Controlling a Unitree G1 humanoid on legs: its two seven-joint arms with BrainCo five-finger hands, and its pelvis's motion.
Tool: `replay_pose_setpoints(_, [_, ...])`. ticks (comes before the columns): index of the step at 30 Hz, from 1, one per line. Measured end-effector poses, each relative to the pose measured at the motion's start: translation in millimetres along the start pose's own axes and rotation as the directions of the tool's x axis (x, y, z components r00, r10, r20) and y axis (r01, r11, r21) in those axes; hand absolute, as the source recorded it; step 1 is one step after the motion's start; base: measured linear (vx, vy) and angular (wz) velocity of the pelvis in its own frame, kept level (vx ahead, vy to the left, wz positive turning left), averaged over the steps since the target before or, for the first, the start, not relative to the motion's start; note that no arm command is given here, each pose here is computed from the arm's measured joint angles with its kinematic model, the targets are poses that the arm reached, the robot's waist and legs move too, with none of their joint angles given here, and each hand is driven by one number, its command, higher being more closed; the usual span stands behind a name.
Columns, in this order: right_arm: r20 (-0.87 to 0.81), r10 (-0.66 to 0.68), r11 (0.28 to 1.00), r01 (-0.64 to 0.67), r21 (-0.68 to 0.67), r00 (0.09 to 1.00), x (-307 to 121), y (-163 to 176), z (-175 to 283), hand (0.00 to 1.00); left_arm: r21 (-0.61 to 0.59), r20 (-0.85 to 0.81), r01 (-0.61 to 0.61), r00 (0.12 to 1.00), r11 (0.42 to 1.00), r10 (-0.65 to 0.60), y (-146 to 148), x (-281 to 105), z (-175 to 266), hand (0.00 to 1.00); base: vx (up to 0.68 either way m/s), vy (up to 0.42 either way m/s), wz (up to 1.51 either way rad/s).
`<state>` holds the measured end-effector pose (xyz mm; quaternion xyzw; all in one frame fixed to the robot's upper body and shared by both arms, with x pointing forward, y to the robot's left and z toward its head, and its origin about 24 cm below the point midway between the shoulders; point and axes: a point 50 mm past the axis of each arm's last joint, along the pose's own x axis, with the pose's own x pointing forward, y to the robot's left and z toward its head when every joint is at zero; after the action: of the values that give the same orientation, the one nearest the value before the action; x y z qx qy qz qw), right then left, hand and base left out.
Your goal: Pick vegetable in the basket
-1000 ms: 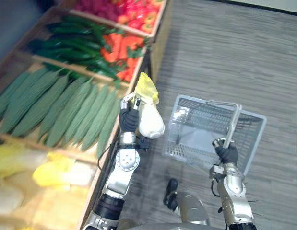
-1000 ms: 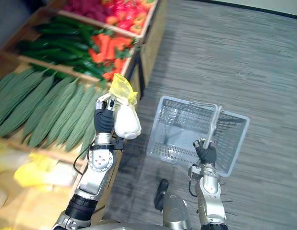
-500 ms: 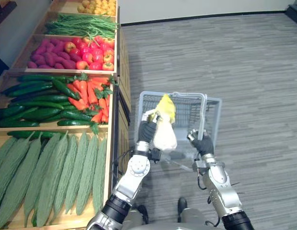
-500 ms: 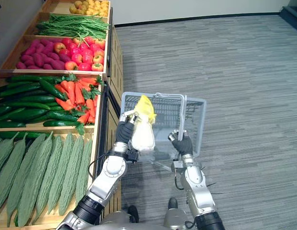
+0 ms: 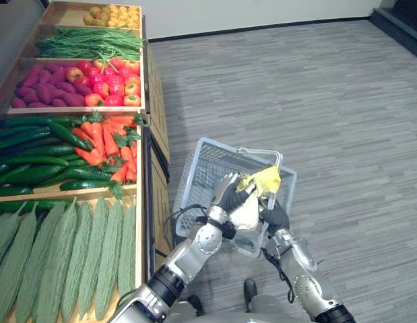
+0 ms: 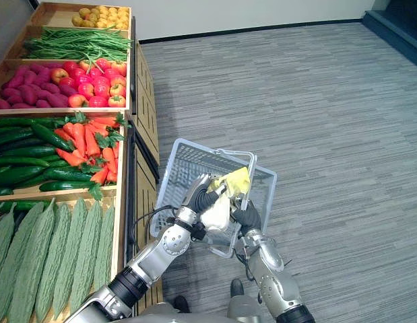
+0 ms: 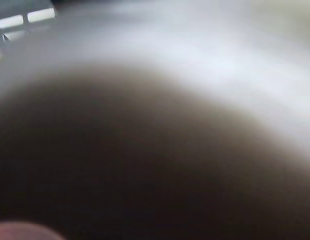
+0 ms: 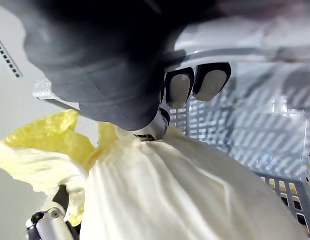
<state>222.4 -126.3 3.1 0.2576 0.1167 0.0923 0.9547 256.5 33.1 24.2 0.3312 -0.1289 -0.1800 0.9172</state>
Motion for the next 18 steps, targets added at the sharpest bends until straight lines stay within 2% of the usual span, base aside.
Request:
replay_pose_setpoints(2, [-0.006,0.053,0.999,-0.053,0.008,0.999,0,13,-2,1.0,0.044,-0.112,0.067,0.992,0.997,-0.062,-9,-9,-22,0.0,0.02,0.009,-0.05])
replay_pose_setpoints(7, [0.034,0.179,0.98,-0.181,0.077,0.983,-1,41,2,1.0,0.033,-0.193,0.12,0.975,0.992,-0.112,-18,-22,-35,0.0,0.0,0.013,0.0])
replay_pose_setpoints(13, [0.043,0.188,0.976,-0.191,0.107,0.981,-3,41,2,1.0,-0.001,-0.227,0.093,0.97,0.996,-0.091,-12,-23,-41,0.0,-0.01,0.013,-0.02])
replay_pose_setpoints(18, [0.04,0.134,0.977,-0.139,0.163,0.99,-11,32,-3,1.0,-0.024,-0.228,0.083,0.97,0.996,-0.086,-12,-23,-40,0.0,-0.02,-0.004,-0.06])
